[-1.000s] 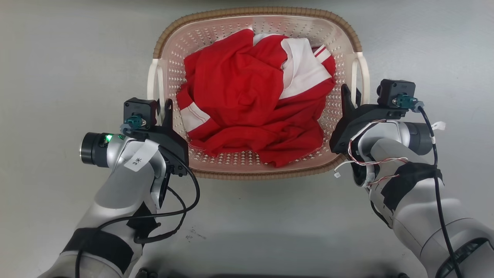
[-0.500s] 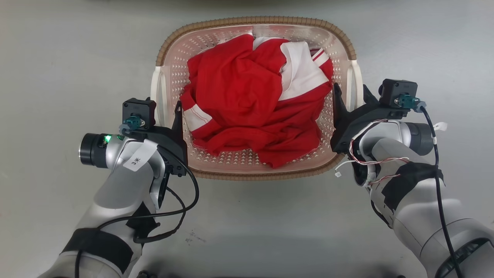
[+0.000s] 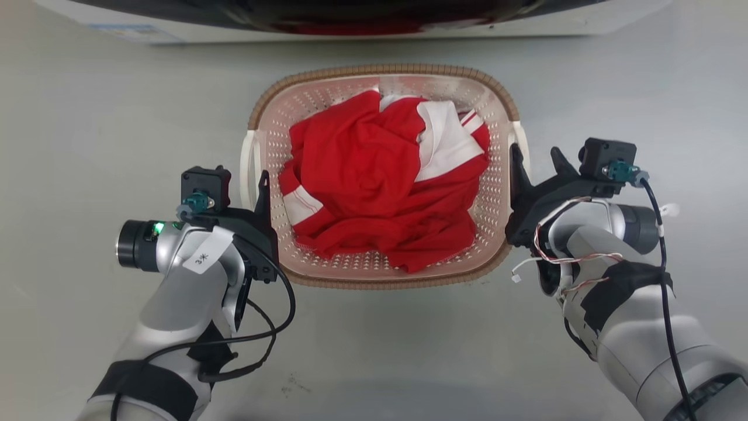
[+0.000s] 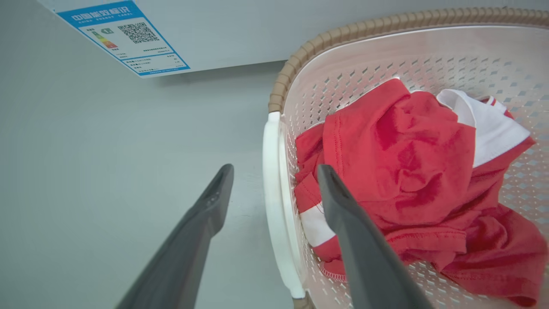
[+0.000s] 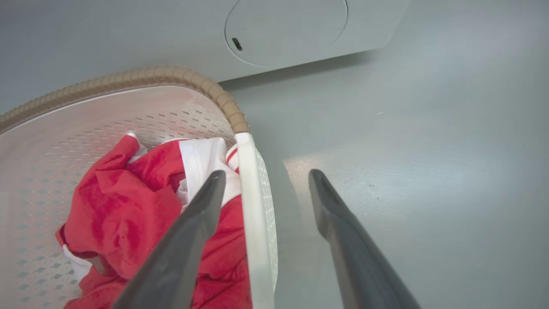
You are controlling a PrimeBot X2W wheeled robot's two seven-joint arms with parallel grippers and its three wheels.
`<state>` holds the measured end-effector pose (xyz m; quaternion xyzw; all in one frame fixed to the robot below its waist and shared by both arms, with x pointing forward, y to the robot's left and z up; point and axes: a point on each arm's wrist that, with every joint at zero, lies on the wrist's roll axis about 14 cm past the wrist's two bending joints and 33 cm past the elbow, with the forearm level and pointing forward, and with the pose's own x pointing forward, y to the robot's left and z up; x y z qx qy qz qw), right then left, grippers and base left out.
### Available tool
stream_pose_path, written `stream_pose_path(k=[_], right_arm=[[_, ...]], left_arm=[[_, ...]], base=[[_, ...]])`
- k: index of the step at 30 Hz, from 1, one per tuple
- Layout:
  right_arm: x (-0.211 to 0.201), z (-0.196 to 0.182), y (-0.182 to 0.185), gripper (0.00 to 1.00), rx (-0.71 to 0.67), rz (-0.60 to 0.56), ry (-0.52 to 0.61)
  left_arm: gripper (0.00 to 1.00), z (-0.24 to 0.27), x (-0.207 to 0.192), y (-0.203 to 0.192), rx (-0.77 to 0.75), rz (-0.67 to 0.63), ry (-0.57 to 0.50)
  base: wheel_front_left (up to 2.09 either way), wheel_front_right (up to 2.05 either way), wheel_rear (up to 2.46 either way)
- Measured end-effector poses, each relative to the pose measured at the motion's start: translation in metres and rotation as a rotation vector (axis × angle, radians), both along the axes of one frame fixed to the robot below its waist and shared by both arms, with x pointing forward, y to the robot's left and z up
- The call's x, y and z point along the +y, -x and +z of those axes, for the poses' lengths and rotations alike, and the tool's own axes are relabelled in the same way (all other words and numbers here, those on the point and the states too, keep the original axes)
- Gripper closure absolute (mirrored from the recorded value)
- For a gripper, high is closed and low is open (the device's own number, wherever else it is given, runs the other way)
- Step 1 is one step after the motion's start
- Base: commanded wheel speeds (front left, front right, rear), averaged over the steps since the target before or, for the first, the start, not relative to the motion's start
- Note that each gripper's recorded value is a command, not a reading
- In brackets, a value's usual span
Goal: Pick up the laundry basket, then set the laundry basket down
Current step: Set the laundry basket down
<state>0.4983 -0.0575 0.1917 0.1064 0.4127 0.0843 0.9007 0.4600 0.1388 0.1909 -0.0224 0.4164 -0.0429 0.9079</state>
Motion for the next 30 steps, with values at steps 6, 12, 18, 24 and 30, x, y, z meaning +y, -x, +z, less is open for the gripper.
stream_pose_path(k=[6,12,18,24,30], right_arm=[[-0.001,0.027,-0.003,0.00,-0.048,-0.003,-0.009],[0.001,0.052,-0.001,0.00,-0.089,0.003,-0.028],[0.002,0.084,0.002,0.00,-0.154,0.012,-0.039],[0.003,0.113,0.013,0.00,-0.208,0.011,-0.055],[0.007,0.140,0.030,0.00,-0.261,0.016,-0.076]], left_arm=[[0.00,0.027,0.000,-0.006,-0.060,0.009,0.017],[0.00,0.050,0.000,-0.003,-0.104,0.010,0.029],[0.00,0.079,0.002,0.002,-0.168,0.025,0.044],[0.00,0.105,0.005,0.015,-0.222,0.051,0.056],[0.00,0.129,0.004,0.031,-0.283,0.045,0.058]], base=[[0.00,0.00,0.00],[0.00,0.00,0.00],[0.00,0.00,0.00],[0.00,0.00,0.00],[0.00,0.00,0.00]])
